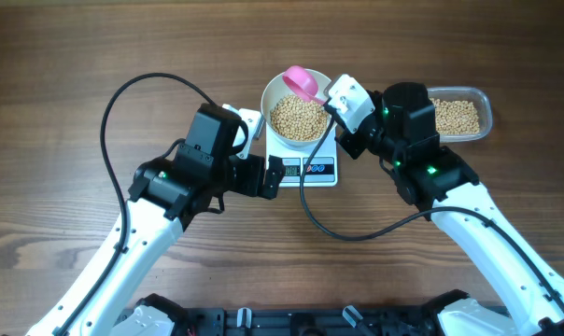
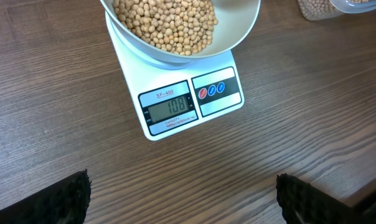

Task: Scoop item into bowl and weigh 150g on scale
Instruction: 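Tip the scoop with the right gripper to pour soybeans into the bowl, then move the empty scoop with the right gripper back to the tub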

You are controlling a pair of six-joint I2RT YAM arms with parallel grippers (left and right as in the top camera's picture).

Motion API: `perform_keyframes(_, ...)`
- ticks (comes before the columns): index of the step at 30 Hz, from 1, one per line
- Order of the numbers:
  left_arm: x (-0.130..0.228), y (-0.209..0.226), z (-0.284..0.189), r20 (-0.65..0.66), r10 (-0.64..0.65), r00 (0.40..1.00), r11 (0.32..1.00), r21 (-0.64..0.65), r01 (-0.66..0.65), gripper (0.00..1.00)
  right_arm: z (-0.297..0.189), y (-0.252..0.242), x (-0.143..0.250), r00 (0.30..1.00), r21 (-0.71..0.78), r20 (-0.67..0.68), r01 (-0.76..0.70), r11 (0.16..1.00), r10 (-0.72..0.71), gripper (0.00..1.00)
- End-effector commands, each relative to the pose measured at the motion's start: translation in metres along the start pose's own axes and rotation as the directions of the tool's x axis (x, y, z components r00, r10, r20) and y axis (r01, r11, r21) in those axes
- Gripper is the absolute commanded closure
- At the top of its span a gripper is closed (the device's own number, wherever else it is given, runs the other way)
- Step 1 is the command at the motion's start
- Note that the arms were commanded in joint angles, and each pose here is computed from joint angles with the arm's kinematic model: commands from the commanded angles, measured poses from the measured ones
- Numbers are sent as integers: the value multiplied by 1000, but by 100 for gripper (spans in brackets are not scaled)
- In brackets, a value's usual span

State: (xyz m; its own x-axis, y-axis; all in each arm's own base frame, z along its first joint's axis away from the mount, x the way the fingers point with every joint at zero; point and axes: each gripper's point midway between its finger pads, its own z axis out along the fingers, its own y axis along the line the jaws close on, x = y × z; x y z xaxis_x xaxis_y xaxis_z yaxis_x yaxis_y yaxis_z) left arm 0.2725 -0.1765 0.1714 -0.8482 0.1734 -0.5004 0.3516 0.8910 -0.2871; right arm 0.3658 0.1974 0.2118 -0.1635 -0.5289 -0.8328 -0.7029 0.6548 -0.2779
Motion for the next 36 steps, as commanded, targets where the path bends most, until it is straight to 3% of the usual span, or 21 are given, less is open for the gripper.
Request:
perform_keyframes(1,-1,-3,-3,10,21,1000,1000,10,-21,0,-12,-11,-23,997,51,59,37,998,-40,96)
perform_keyframes(7,-1,-3,-3,10,21,1000,1000,10,-21,0,-11,-2,-4,1000,11,-16,-2,1000,2,96)
perform_keyframes(10,-1,-3,-3,10,21,1000,1000,10,-21,0,-11,0,-1,975,10,-28,-221,975,221,96)
perform_keyframes(13,-1,-3,-3,10,21,1000,1000,10,-21,0,-11,2,-4,897,-2,-18,-443,897,443,96)
perform_keyframes(16,-1,-3,-3,10,21,1000,1000,10,-21,0,-12,-5,-13,770,-5,30,-638,770,638,96)
perform_keyframes(18,-1,-3,-3,10,21,1000,1000,10,-21,0,-12,-10,-19,710,-15,56,-703,711,702,96)
perform_keyframes(23,-1,-3,-3,10,21,1000,1000,10,-21,0,-20,-42,-31,629,-16,170,-768,640,759,95)
perform_keyframes(29,-1,-3,-3,10,21,1000,1000,10,-21,0,-43,-111,2,518,97,274,-853,512,810,96)
perform_keyframes(33,-1,-3,-3,10,21,1000,1000,10,-21,0,-60,-143,27,500,175,317,-866,468,806,96)
perform_keyframes(36,-1,-3,-3,10,21,1000,1000,10,-21,0,-68,-154,43,541,237,305,-840,488,784,96)
